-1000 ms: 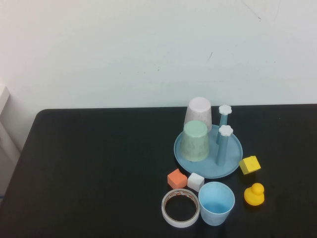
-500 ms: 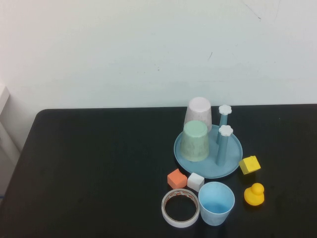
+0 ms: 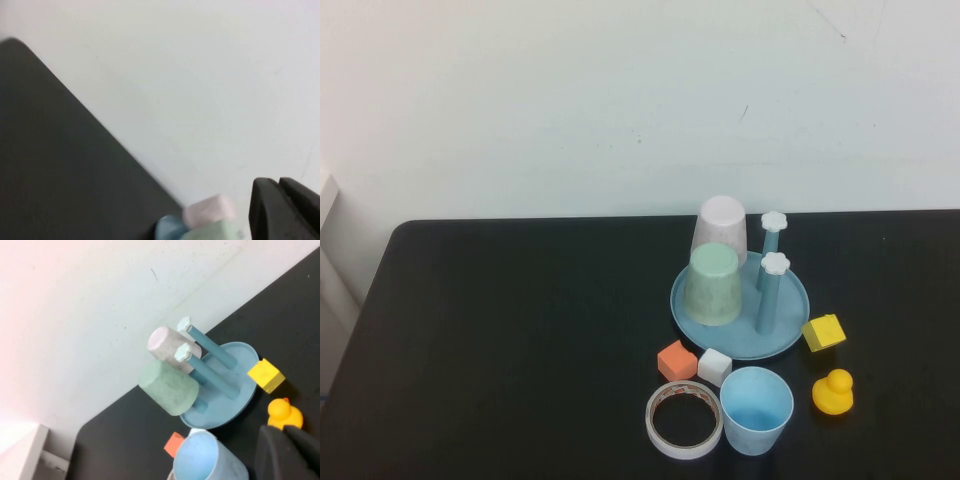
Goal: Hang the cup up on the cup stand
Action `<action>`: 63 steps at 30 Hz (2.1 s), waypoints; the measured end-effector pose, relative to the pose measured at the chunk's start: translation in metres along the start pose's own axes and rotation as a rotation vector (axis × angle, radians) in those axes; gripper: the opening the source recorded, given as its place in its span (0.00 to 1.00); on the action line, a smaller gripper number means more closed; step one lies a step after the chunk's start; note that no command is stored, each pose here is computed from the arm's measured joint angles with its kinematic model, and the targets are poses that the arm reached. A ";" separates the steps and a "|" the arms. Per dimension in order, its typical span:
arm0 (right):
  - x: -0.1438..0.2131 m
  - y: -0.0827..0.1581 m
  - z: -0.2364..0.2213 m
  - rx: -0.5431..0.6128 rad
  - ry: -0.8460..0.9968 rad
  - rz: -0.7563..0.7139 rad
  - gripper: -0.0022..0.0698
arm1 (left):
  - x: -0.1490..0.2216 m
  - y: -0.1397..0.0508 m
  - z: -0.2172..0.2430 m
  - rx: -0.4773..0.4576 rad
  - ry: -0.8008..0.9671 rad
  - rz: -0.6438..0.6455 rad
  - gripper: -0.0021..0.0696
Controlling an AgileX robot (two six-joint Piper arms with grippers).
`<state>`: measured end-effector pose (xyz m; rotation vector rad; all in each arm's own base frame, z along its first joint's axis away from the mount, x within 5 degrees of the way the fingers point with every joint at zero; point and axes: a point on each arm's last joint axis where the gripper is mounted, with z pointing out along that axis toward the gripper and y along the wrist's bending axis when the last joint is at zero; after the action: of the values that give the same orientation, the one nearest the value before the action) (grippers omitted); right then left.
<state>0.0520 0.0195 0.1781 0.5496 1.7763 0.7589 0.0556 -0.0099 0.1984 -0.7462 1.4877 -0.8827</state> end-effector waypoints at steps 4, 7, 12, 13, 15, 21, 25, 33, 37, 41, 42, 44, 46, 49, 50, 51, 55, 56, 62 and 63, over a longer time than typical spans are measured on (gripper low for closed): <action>0.001 0.000 0.000 0.001 0.006 -0.052 0.03 | -0.001 -0.015 -0.004 0.033 0.070 0.263 0.03; 0.001 0.000 0.000 0.002 0.012 -0.132 0.03 | -0.010 -0.050 -0.012 0.099 0.150 0.546 0.03; 0.003 0.000 0.000 0.001 0.030 -0.202 0.03 | -0.025 -0.087 -0.006 0.054 0.384 0.827 0.03; 0.003 0.000 0.000 0.000 0.030 -0.206 0.03 | -0.028 -0.092 -0.002 0.039 0.449 0.873 0.03; 0.003 0.000 0.000 0.001 0.034 -0.208 0.03 | -0.032 -0.101 0.009 0.017 0.582 0.942 0.03; 0.004 0.000 0.000 0.001 0.040 -0.214 0.03 | -0.050 -0.120 0.055 -0.003 0.763 1.094 0.03; 0.004 0.000 0.000 0.001 0.041 -0.225 0.03 | -0.054 -0.117 0.093 -0.039 0.846 1.102 0.03; 0.005 -0.001 0.000 0.002 0.052 -0.225 0.03 | -0.013 -0.136 0.162 0.084 1.015 1.168 0.03; 0.005 -0.001 0.000 0.002 0.052 -0.239 0.03 | 0.022 -0.151 0.184 0.096 1.102 1.247 0.03; 0.005 -0.001 0.000 0.001 0.052 -0.252 0.03 | 0.065 -0.162 0.204 0.069 1.178 1.343 0.03; 0.005 -0.001 0.000 0.001 0.052 -0.254 0.03 | 0.076 -0.164 0.209 0.064 1.198 1.373 0.03; 0.005 -0.001 0.000 0.001 0.052 -0.256 0.03 | 0.099 -0.166 0.219 0.054 1.239 1.431 0.03; 0.005 -0.001 0.000 0.001 0.052 -0.258 0.03 | 0.122 -0.172 0.227 0.066 1.272 1.470 0.03; 0.005 -0.001 0.000 0.001 0.052 -0.260 0.03 | 0.155 -0.175 0.240 0.071 1.329 1.500 0.03; 0.005 -0.001 0.000 0.001 0.052 -0.260 0.03 | 0.166 -0.175 0.245 0.073 1.346 1.513 0.03; 0.005 -0.001 0.000 0.001 0.053 -0.260 0.03 | 0.176 -0.175 0.249 0.071 1.363 1.520 0.03; 0.005 -0.001 0.000 0.001 0.053 -0.258 0.03 | 0.211 -0.170 0.266 0.046 1.421 1.523 0.04; 0.005 -0.001 0.000 0.001 0.053 -0.258 0.03 | 0.219 -0.167 0.270 0.033 1.439 1.513 0.07; 0.005 -0.001 0.000 -0.001 0.054 -0.261 0.03 | 0.256 -0.153 0.289 -0.049 1.515 1.366 0.52; 0.005 0.000 0.000 -0.002 0.054 -0.260 0.03 | 0.261 -0.150 0.293 -0.076 1.511 1.344 0.61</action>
<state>0.0503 0.0225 0.1746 0.2906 1.8524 0.5990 0.3143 -0.3406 0.1883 1.2068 2.6537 -0.1539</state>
